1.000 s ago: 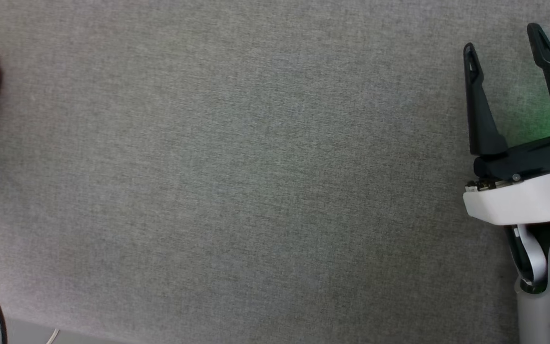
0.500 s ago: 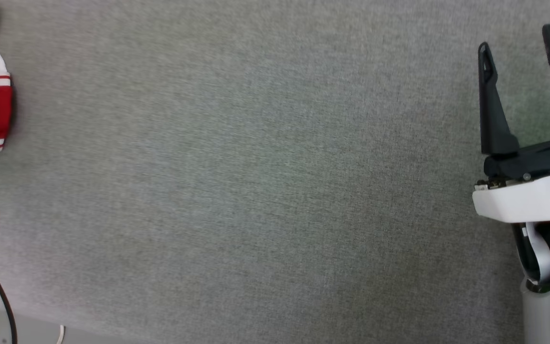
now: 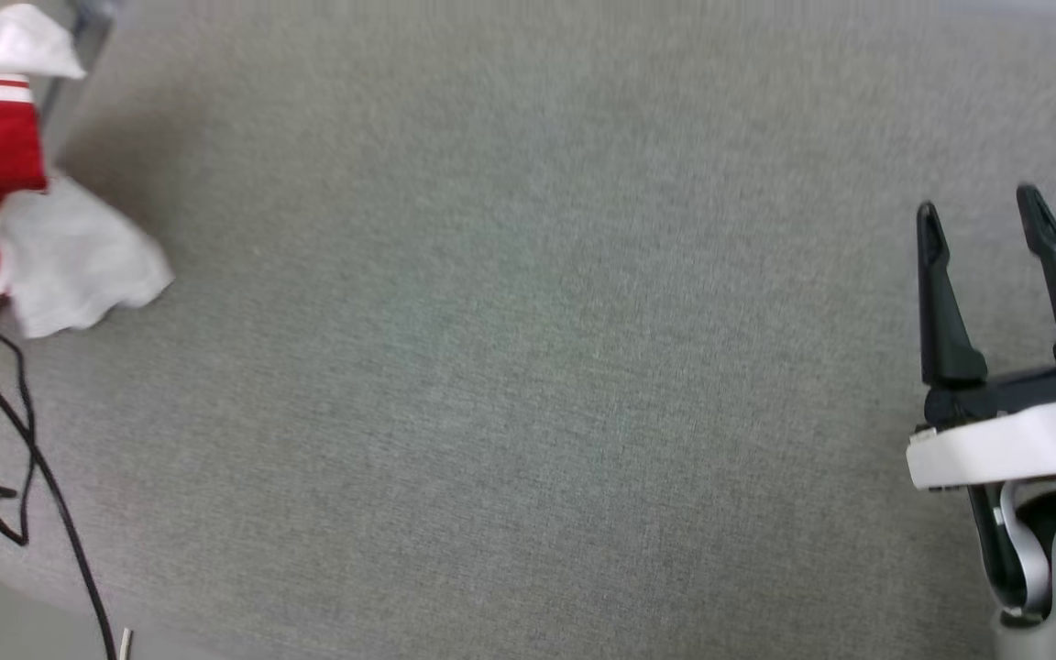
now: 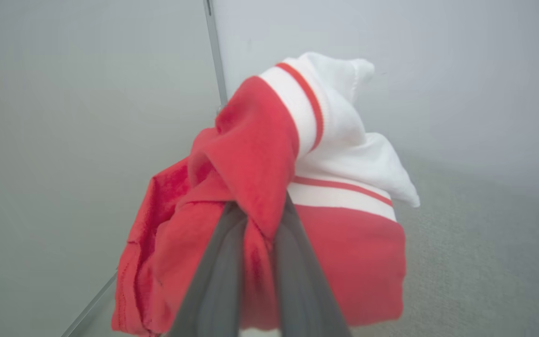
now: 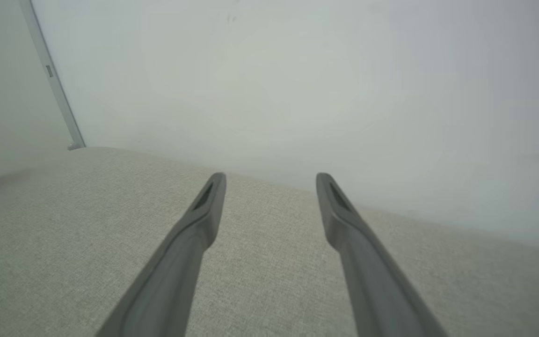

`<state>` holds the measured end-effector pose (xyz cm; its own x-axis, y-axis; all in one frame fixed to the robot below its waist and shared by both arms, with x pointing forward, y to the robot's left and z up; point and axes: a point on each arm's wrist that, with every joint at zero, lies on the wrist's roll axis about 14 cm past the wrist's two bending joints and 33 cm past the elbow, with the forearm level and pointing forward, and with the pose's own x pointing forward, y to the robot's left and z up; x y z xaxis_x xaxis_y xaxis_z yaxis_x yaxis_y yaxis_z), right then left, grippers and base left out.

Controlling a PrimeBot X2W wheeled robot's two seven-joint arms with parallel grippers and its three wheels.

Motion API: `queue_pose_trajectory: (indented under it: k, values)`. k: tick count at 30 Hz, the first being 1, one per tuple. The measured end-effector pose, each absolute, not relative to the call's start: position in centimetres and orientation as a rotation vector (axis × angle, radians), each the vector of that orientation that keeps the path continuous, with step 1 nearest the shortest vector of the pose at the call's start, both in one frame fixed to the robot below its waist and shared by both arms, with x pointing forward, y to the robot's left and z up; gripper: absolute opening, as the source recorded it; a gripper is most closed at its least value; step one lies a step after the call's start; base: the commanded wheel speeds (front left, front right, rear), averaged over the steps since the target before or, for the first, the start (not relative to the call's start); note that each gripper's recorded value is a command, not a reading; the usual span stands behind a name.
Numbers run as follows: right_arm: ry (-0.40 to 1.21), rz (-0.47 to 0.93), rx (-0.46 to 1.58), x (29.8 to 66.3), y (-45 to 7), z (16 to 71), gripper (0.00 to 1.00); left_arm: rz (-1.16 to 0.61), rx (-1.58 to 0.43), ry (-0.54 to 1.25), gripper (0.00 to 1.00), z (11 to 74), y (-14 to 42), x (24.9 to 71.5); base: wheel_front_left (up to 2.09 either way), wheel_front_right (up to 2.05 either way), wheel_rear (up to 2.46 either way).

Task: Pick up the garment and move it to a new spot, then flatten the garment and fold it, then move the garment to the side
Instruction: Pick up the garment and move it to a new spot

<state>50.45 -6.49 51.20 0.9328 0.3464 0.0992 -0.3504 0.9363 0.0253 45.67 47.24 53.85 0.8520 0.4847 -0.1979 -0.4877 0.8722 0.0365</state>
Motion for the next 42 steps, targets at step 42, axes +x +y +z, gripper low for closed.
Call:
queue_pose_trajectory:
  k: [42]
  values:
    - [-0.101, -0.071, 0.084, 39.5, -22.9, 53.4, 1.0, -0.636, -0.163, 0.092, 0.0, 52.5, -0.5, 45.9, 0.0, 0.0, 0.0]
